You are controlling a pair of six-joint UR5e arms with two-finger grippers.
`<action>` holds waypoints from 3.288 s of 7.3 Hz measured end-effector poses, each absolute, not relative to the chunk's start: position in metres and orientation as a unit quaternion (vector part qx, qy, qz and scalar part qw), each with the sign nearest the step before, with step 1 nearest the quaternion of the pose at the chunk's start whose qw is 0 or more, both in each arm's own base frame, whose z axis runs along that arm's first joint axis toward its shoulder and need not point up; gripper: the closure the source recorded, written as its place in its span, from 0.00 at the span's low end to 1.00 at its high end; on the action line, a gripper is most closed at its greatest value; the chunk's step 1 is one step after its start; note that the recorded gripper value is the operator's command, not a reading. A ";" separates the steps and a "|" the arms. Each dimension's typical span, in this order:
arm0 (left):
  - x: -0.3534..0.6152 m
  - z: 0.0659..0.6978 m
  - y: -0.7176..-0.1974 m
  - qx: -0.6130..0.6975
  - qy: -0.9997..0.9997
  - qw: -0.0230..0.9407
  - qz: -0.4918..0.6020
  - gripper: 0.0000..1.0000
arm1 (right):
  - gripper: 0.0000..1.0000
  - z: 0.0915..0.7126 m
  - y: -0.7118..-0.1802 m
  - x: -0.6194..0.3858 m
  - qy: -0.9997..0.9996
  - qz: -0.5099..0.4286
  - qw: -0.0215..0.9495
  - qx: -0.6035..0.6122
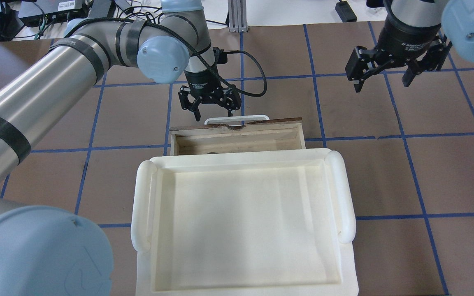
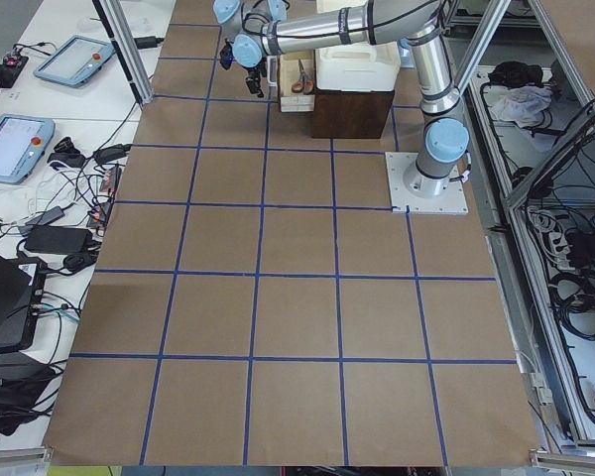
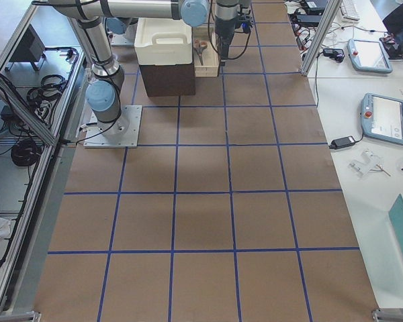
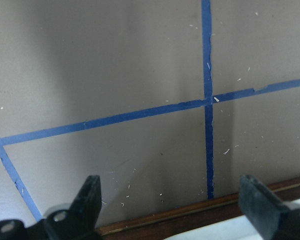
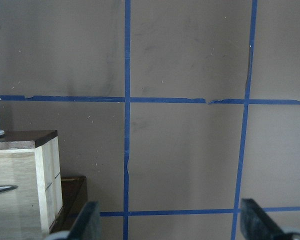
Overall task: Put scissors in drawer and close it
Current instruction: 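Push the drawer front away from the robot with the left gripper, then keep pushing the drawer fully shut with the left gripper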
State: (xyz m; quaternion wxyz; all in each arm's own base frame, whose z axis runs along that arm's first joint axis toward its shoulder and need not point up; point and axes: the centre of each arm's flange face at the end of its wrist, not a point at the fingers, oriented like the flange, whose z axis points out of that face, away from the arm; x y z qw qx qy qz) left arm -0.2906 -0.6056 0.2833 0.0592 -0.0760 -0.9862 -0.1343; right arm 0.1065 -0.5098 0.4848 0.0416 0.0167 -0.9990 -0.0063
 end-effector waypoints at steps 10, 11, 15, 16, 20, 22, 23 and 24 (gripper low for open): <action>-0.294 0.277 -0.574 -0.080 -0.984 0.054 -0.153 0.00 | 0.00 0.486 -0.510 0.107 -0.999 -0.002 0.039 0.014; -0.291 0.280 -0.581 -0.074 -0.985 0.055 -0.148 0.00 | 0.00 0.486 -0.510 0.108 -0.999 -0.003 0.038 0.015; -0.294 0.278 -0.608 -0.016 -0.986 0.075 -0.147 0.01 | 0.00 0.484 -0.510 0.108 -0.999 -0.006 0.040 0.017; -0.300 0.276 -0.607 0.013 -0.986 0.074 -0.151 0.01 | 0.00 0.484 -0.510 0.108 -0.999 -0.007 0.041 0.017; -0.330 0.281 -0.594 0.100 -0.982 0.040 -0.152 0.00 | 0.00 0.484 -0.510 0.108 -0.999 -0.007 0.042 0.017; -0.336 0.284 -0.584 0.101 -0.981 0.032 -0.162 0.00 | 0.00 0.484 -0.511 0.108 -0.999 -0.006 0.041 0.018; -0.337 0.284 -0.579 0.099 -0.980 0.029 -0.169 0.00 | 0.00 0.484 -0.511 0.108 -0.999 -0.005 0.041 0.017; -0.338 0.283 -0.576 0.097 -0.979 0.026 -0.176 0.00 | 0.00 0.484 -0.511 0.108 -0.999 -0.005 0.040 0.017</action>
